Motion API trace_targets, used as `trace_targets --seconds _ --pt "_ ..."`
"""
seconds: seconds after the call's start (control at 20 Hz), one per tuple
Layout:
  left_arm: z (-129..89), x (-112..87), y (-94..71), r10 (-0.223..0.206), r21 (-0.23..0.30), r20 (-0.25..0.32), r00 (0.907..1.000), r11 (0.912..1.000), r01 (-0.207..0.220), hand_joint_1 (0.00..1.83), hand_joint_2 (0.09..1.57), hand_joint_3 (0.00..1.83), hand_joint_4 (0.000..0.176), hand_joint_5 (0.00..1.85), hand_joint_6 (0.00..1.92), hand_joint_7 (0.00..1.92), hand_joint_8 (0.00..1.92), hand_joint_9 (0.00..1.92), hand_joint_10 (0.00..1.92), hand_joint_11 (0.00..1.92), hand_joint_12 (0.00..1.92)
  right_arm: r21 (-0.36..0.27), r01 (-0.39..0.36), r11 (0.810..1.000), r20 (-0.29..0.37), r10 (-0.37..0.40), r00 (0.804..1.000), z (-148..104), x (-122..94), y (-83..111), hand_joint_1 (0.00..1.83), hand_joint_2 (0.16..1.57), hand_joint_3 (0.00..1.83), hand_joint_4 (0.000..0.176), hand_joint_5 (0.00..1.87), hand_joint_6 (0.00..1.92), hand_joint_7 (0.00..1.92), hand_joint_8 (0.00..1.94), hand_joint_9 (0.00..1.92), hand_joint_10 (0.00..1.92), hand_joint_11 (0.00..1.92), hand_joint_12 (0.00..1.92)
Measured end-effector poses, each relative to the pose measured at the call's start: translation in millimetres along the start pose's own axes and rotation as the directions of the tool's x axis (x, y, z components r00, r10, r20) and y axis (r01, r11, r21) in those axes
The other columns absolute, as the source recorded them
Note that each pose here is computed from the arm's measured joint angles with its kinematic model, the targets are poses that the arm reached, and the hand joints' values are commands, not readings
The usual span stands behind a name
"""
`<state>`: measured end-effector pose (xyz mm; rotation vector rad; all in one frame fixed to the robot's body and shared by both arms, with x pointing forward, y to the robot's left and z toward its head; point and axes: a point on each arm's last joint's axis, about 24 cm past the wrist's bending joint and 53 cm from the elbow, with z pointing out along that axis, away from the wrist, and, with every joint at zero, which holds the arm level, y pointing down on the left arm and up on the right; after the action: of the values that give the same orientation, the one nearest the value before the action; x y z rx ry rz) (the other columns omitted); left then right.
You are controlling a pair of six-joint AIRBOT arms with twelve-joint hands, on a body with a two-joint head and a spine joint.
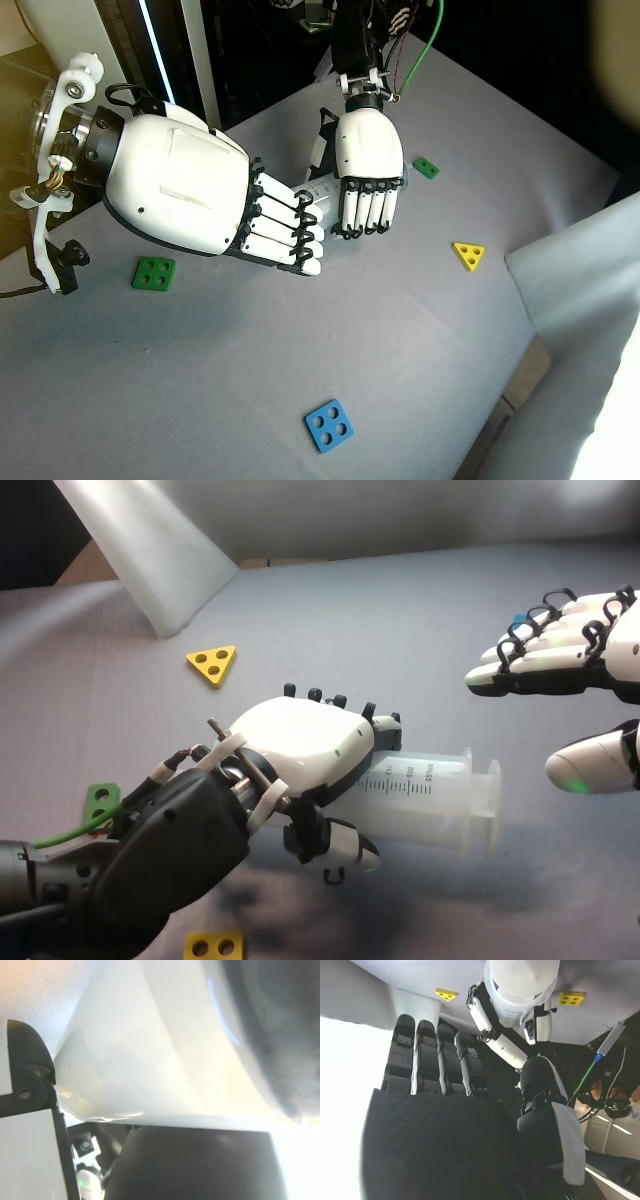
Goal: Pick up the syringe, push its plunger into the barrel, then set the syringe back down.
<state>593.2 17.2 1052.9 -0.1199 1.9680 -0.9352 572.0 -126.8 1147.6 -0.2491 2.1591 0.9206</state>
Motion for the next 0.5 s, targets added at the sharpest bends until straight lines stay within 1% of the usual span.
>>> trace_targets --seconds 0.05,0.1,0.15,0.2,0.25,0.3,0.35,0.4,0.45,0.5 --pt "0.0 0.0 -0.1 -0.001 0.0 0.0 1.0 1.0 0.001 1.32 1.28 0.0 0.0 0.59 1.34 0.73 1.57 0.6 1.62 0.39 1.52 -0.003 0.0 1.0 -0.003 0.0 1.0 0.8 1.0 1.0 0.0 1.33 0.0 0.0 0.1 0.0 0.09 0.0 0.07 0.0 0.0 0.22" --pt "0.0 0.0 -0.1 -0.002 0.0 0.0 1.0 1.0 0.002 1.32 1.28 0.0 0.0 0.6 1.35 0.72 1.57 0.6 1.62 0.37 1.51 -0.003 0.0 1.0 -0.006 0.0 1.0 1.3 2.1 0.9 0.0 1.33 0.0 0.0 0.11 0.0 0.1 0.0 0.08 0.0 0.0 0.25" --pt "-0.1 0.1 -0.6 -0.003 0.002 0.0 1.0 1.0 0.003 1.32 1.27 0.0 0.0 0.69 1.33 0.67 1.55 0.59 1.62 0.33 1.51 -0.005 0.0 1.0 -0.008 0.0 1.0 1.5 2.6 1.4 0.0 1.33 0.0 0.0 0.12 0.01 0.1 0.0 0.08 0.0 0.0 0.25" --pt "0.0 0.0 -0.5 -0.003 0.002 0.0 1.0 1.0 0.003 1.19 1.27 0.0 0.0 0.77 1.3 0.61 1.59 0.44 1.47 0.28 1.49 -0.005 0.0 1.0 -0.009 0.0 1.0 1.5 2.7 1.6 0.0 1.33 0.0 0.0 0.12 0.01 0.1 0.0 0.08 0.0 0.0 0.26" --pt "-0.1 -0.1 -0.5 -0.004 0.002 0.0 1.0 1.0 0.004 1.15 1.28 0.0 0.0 0.77 1.33 0.57 1.61 0.34 1.38 0.22 1.48 -0.005 0.0 1.0 -0.009 0.0 1.0 1.5 2.7 1.5 0.0 1.33 0.0 0.0 0.11 0.0 0.1 0.0 0.08 0.0 0.0 0.26" --pt "-0.1 0.2 -0.6 -0.006 0.002 0.0 1.0 1.0 0.006 1.1 1.25 0.0 0.0 0.74 1.35 0.41 1.31 0.28 1.3 0.16 1.46 -0.005 0.0 1.0 -0.008 0.0 1.0 1.5 2.6 1.4 0.0 1.33 0.0 0.0 0.12 0.0 0.1 0.0 0.08 0.0 0.0 0.28" --pt "-0.2 0.3 -0.2 -0.006 0.002 -0.001 1.0 1.0 0.006 1.09 1.24 0.0 0.0 0.73 1.36 0.39 1.21 0.27 1.27 0.14 1.45 -0.005 0.0 1.0 -0.008 -0.001 1.0 1.5 2.6 1.4 0.0 1.33 0.0 0.0 0.12 0.0 0.1 0.0 0.09 0.0 0.0 0.29" --pt "-0.2 0.3 -0.1 -0.006 0.001 -0.001 1.0 1.0 0.006 1.09 1.12 0.0 0.0 0.46 1.0 0.34 1.01 0.23 1.09 0.08 1.36 -0.005 0.0 1.0 -0.009 0.0 1.0 1.5 2.7 1.6 0.0 1.33 0.0 0.0 0.12 0.01 0.11 0.0 0.09 0.01 0.0 0.29" --pt "-0.2 0.4 -0.1 -0.006 0.001 -0.001 1.0 1.0 0.006 1.09 1.09 0.0 0.0 0.43 0.86 0.35 0.92 0.24 1.01 0.07 1.33 -0.005 0.0 1.0 -0.009 0.0 1.0 1.5 2.7 1.6 0.0 1.33 0.0 0.0 0.12 0.01 0.11 0.0 0.09 0.01 0.0 0.29" --pt "-0.2 0.4 -0.2 -0.006 0.002 -0.001 1.0 1.0 0.006 1.1 1.08 0.0 0.0 0.43 0.8 0.36 0.88 0.24 0.99 0.08 1.32 -0.006 0.0 1.0 -0.009 0.0 1.0 1.5 2.8 1.6 0.0 1.33 0.0 0.0 0.12 0.01 0.11 0.0 0.09 0.01 0.0 0.29"
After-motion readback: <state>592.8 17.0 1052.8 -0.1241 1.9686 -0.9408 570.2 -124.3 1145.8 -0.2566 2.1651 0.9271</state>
